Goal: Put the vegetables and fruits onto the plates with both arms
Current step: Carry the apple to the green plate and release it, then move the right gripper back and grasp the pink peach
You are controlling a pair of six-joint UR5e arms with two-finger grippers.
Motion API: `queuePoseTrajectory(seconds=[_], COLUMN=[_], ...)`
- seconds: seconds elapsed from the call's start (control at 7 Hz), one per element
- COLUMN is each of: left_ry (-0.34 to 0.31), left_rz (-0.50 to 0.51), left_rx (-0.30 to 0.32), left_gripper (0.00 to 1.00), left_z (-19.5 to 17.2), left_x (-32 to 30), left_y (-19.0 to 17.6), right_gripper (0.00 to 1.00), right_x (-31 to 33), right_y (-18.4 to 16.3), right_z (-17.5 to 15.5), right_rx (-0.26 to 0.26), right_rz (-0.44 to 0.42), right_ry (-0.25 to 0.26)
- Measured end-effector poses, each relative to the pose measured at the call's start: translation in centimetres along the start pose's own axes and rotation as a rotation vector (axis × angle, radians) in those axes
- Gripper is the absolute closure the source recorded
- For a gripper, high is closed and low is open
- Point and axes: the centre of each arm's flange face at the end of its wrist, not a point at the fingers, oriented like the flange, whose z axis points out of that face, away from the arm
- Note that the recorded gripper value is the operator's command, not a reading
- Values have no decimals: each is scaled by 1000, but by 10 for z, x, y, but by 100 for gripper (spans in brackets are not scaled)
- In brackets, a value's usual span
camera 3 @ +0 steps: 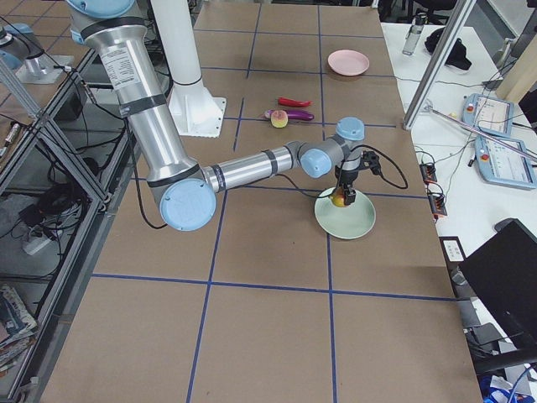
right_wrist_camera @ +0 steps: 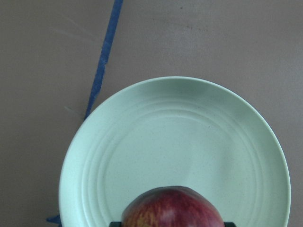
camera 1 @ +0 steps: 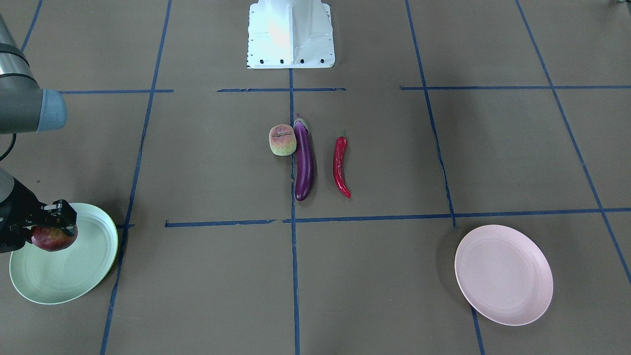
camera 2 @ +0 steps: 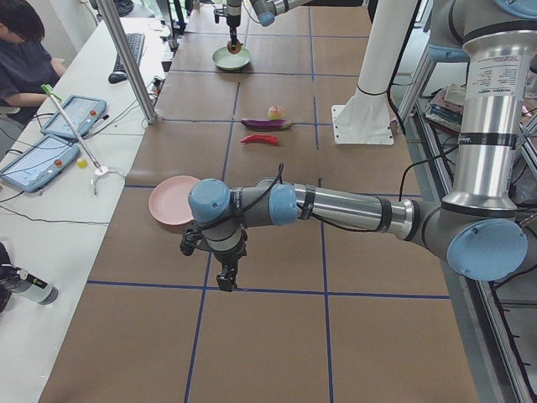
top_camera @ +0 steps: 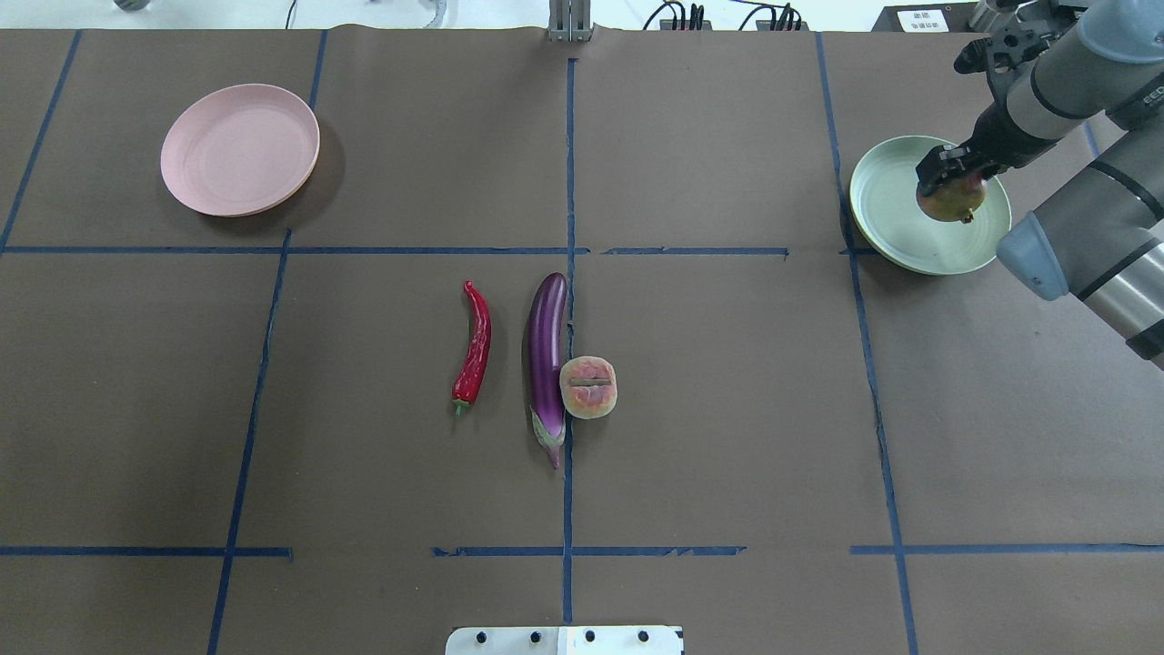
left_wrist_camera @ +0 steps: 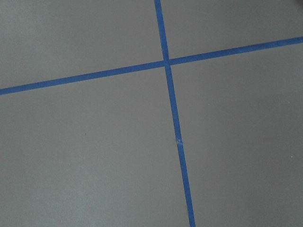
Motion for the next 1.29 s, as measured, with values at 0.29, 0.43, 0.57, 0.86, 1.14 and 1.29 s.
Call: queuePoseTrajectory(seconds=[0.29,0.43,0.57,0.86,1.14,1.29], left_ry=[0,0,0,-1,-2,-2], left_rz=[1,1,0,3,8,7], left_rx=[0,0,0,3,6,7], left_gripper=[0,0,0,0,0,0], left_z=[0,0,0,-1,-3,-3], left_x=[0,0,0,2,3,3], left_y=[0,0,0,0,-1,-1], right_gripper=[0,0,0,0,0,0], right_x=[0,-3,-14,-69,-199,-281], right_y=[6,5,1,1,22,49], right_z=[8,4,-5,-26,-34,-39], right_rx=[-11,-6,8,35,41,44], right_rz=[-9,-12,-11,50,177,225], right_ry=[3,-2,-14,-67,-125,-114])
